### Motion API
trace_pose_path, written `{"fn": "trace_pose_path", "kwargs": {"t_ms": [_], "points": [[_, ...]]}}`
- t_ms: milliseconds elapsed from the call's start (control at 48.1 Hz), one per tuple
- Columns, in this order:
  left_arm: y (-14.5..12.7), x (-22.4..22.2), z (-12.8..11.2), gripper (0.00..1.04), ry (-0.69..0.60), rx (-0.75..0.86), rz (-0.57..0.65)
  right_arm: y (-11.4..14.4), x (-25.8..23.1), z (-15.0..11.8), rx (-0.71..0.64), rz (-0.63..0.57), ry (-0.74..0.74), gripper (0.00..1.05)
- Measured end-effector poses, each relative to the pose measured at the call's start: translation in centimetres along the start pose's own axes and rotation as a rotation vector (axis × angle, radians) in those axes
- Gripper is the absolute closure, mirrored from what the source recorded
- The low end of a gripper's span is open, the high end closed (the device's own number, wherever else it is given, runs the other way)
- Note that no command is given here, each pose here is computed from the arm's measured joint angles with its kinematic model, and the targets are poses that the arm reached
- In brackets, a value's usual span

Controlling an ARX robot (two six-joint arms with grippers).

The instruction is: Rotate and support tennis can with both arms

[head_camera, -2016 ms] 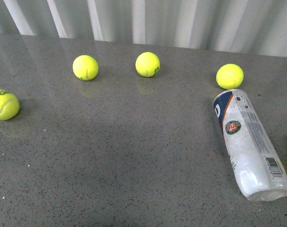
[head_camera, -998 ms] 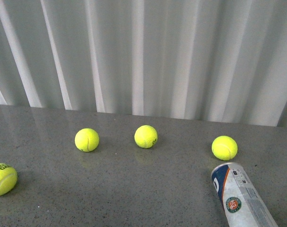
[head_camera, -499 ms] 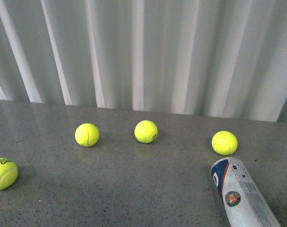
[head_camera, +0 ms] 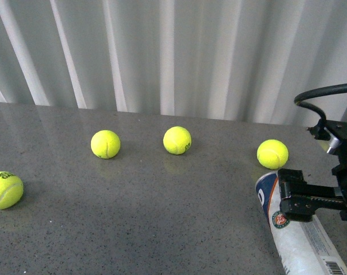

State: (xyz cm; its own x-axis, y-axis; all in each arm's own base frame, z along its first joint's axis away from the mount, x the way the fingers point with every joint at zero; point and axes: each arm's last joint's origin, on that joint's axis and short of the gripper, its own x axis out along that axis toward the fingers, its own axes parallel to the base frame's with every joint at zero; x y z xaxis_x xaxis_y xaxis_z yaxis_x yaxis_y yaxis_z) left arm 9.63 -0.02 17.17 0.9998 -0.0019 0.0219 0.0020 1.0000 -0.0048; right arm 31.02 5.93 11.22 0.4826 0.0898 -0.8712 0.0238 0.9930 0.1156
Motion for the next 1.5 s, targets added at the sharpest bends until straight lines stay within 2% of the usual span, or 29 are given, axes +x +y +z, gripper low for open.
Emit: {"fn": "trace_pose_path", "kwargs": {"t_ms": [457,623,811,852,914,935,1018,1164,1205,1330,1496], "points": [[0.0,0.0,0.0,0.07,0.0,0.0,0.0,1.2,5.4,-1.1,0.016,-0.051,0.104,0.07],[0.0,0.0,0.0,0.07,0.0,0.0,0.0,2.2,5.8,-0.6,-0.068,0.024,0.033,0.28],[0.0,0.0,0.0,0.07,0.0,0.0,0.0,5.2,3.8,0.7,-0.365,0.145,-0.129,0.47],[0.0,0.0,0.0,0.07,0.0,0.0,0.0,6.7,2.6,0.9,-0.548,0.211,-0.168,0.54],[0.0,0.0,0.0,0.07,0.0,0.0,0.0,8.4,1.4,1.1,-0.765,0.25,-0.192,0.61],[0.0,0.0,0.0,0.07,0.0,0.0,0.0,9.2,1.0,1.2,-0.873,0.269,-0.204,0.65],[0.0,0.0,0.0,0.07,0.0,0.0,0.0,11.0,0.3,1.3,-1.141,0.318,-0.217,0.74],[0.0,0.0,0.0,0.07,0.0,0.0,0.0,12.1,2.2,2.2,-1.58,0.271,-0.251,0.84],[0.0,0.0,0.0,0.07,0.0,0.0,0.0,12.1,3.2,2.5,-1.661,0.26,-0.232,0.86],[0.0,0.0,0.0,0.07,0.0,0.0,0.0,12.4,6.4,3.1,-1.757,0.237,-0.206,0.89],[0.0,0.0,0.0,0.07,0.0,0.0,0.0,13.3,9.2,3.8,-1.726,0.276,-0.263,0.91]]}}
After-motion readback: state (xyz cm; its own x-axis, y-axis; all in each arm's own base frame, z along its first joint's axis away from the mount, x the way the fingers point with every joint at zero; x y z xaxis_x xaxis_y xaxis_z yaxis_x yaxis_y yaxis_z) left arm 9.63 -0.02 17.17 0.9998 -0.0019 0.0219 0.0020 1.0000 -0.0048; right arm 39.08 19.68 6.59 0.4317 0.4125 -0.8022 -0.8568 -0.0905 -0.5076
